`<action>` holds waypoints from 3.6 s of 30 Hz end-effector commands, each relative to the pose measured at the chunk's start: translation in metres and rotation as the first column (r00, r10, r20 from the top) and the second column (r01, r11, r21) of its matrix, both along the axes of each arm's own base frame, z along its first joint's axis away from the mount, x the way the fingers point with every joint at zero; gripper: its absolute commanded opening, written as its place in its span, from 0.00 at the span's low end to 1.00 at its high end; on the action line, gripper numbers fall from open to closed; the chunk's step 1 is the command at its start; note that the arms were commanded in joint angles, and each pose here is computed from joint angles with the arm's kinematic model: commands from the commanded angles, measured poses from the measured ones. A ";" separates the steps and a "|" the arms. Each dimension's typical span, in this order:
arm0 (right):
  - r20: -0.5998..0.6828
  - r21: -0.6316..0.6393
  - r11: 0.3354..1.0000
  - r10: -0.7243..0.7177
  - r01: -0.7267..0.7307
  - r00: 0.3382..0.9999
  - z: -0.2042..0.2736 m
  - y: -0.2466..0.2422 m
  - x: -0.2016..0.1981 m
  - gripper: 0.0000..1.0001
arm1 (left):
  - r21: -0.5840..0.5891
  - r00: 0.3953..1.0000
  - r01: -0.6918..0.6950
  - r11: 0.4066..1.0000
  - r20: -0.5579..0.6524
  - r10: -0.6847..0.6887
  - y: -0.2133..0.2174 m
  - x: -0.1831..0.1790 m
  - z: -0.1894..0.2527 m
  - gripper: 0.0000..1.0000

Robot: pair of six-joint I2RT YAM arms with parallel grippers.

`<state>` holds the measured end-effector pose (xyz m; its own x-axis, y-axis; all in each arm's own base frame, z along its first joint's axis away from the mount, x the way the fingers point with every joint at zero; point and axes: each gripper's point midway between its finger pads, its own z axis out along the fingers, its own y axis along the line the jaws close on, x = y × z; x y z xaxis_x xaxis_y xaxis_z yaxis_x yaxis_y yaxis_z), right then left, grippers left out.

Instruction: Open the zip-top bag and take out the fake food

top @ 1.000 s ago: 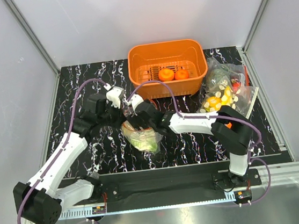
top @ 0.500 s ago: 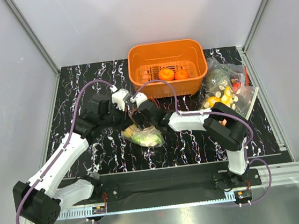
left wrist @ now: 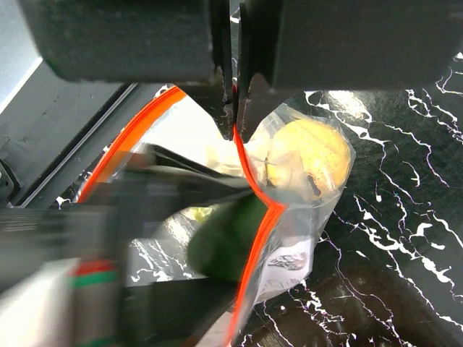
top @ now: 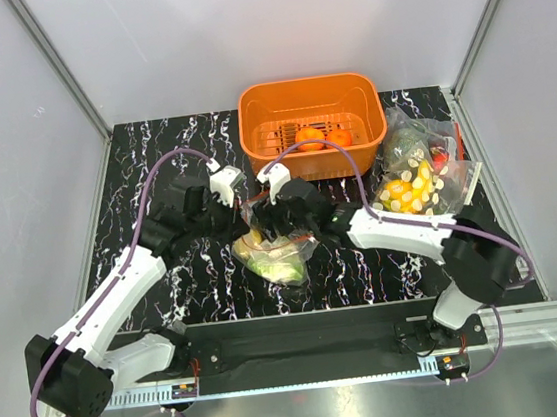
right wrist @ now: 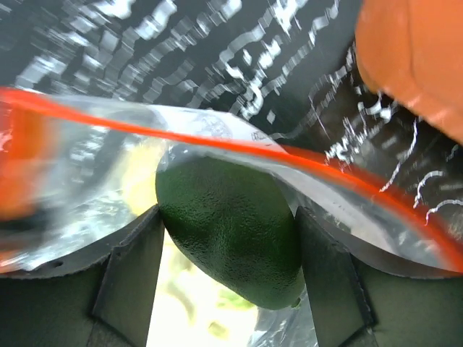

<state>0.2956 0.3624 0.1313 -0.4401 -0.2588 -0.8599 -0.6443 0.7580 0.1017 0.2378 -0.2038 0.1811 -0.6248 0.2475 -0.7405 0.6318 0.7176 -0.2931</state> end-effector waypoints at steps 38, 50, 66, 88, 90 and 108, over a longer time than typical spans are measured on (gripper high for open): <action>0.277 0.078 0.989 -0.141 0.124 0.950 0.223 -0.128 -0.043 0.25 | -0.040 0.999 0.014 0.999 0.036 -0.012 -0.006 0.002 0.017 0.00; 0.358 0.041 0.941 -0.327 0.335 0.875 0.237 -0.209 0.036 0.27 | -0.061 0.998 0.024 0.998 0.055 -0.021 -0.007 0.000 0.025 0.00; 0.152 0.018 0.934 -0.356 0.357 0.922 0.150 -0.232 0.254 0.26 | -0.074 0.997 0.030 0.997 0.076 -0.024 -0.007 -0.003 0.031 0.00; 0.122 -0.033 0.906 -0.415 0.421 0.902 0.123 -0.243 0.262 1.00 | -0.069 0.998 0.028 0.997 0.064 -0.023 -0.008 -0.002 0.028 0.00; 0.122 -0.021 0.913 -0.402 0.407 0.907 0.129 -0.240 0.257 0.98 | -0.067 0.998 0.026 0.997 0.066 -0.022 -0.008 -0.001 0.027 0.00; 0.037 0.249 0.968 0.018 -0.027 0.999 0.191 -0.097 0.020 0.66 | -0.053 0.998 0.015 0.998 0.054 -0.012 -0.006 0.001 0.023 0.00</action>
<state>0.3413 0.2495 0.3361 -0.3246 -0.0812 -0.9423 -0.6439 0.7488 0.1573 0.2343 -0.2040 0.1907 -0.6043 0.2364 -0.7608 0.6449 0.7059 -0.2929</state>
